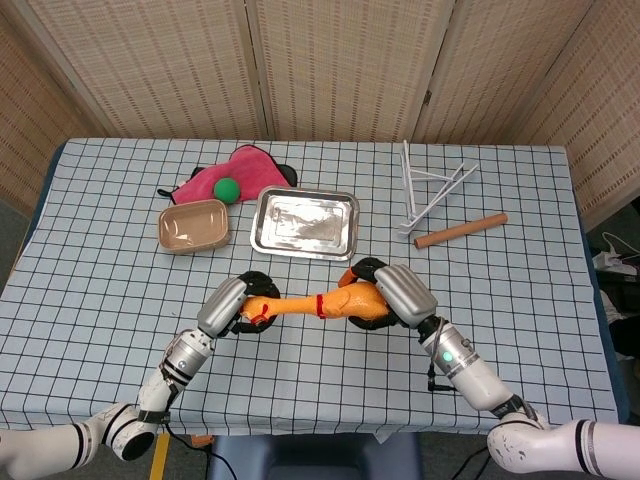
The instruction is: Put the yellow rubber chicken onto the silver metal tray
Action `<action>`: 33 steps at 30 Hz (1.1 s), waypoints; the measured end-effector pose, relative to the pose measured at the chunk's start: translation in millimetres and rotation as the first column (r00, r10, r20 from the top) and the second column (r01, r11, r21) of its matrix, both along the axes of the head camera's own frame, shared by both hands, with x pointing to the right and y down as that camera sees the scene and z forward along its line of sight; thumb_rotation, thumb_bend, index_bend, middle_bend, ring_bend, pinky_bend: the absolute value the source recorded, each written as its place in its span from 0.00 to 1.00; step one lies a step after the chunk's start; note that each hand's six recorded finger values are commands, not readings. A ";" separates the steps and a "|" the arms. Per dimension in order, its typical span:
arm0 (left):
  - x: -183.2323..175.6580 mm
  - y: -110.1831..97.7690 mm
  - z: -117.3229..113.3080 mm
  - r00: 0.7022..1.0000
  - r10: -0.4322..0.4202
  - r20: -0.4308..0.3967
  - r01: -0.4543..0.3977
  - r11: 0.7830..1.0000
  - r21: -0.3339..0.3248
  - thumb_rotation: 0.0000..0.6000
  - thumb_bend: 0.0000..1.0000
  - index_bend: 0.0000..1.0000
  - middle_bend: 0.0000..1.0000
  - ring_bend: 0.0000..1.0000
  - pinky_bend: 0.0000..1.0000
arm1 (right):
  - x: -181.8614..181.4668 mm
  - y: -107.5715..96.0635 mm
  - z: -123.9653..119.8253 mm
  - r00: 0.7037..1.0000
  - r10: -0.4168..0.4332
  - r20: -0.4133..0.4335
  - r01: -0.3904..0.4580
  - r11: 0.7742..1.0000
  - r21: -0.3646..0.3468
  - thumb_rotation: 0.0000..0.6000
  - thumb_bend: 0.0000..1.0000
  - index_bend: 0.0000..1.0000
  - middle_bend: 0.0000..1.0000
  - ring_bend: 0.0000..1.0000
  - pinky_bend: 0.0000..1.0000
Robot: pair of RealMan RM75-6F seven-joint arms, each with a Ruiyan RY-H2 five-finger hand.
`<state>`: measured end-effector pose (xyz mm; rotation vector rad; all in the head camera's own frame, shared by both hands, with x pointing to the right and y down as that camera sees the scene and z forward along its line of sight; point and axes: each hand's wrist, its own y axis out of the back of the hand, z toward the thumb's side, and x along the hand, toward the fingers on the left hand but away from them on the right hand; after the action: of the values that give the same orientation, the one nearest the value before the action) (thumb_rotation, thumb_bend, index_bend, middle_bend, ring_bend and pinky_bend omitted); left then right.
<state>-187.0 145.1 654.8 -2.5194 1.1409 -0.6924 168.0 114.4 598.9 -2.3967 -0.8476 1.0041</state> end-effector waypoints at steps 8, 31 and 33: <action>-4.2 -3.1 6.0 0.999 -0.020 0.043 0.020 1.000 0.006 1.00 0.83 0.93 0.76 0.53 0.27 | 5.1 0.2 -6.7 0.999 -0.036 0.035 0.037 0.998 -0.041 1.00 0.11 0.00 0.00 0.00 0.00; -28.2 -75.8 61.1 0.957 -0.101 0.271 0.104 0.995 0.005 1.00 0.83 0.93 0.76 0.54 0.28 | 112.1 3.0 -39.0 0.993 0.104 0.058 -0.107 0.993 0.043 1.00 0.10 0.00 0.00 0.00 0.00; -28.6 -89.9 70.4 0.947 -0.110 0.302 0.117 0.993 -0.002 1.00 0.83 0.93 0.76 0.54 0.28 | 122.2 3.5 -37.7 0.995 0.096 0.040 -0.098 0.994 0.057 1.00 0.10 0.00 0.00 0.00 0.00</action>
<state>-215.6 55.2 725.3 -2.2735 1.1767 -1.0807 290.2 117.9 561.2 -2.3504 -1.0018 0.9597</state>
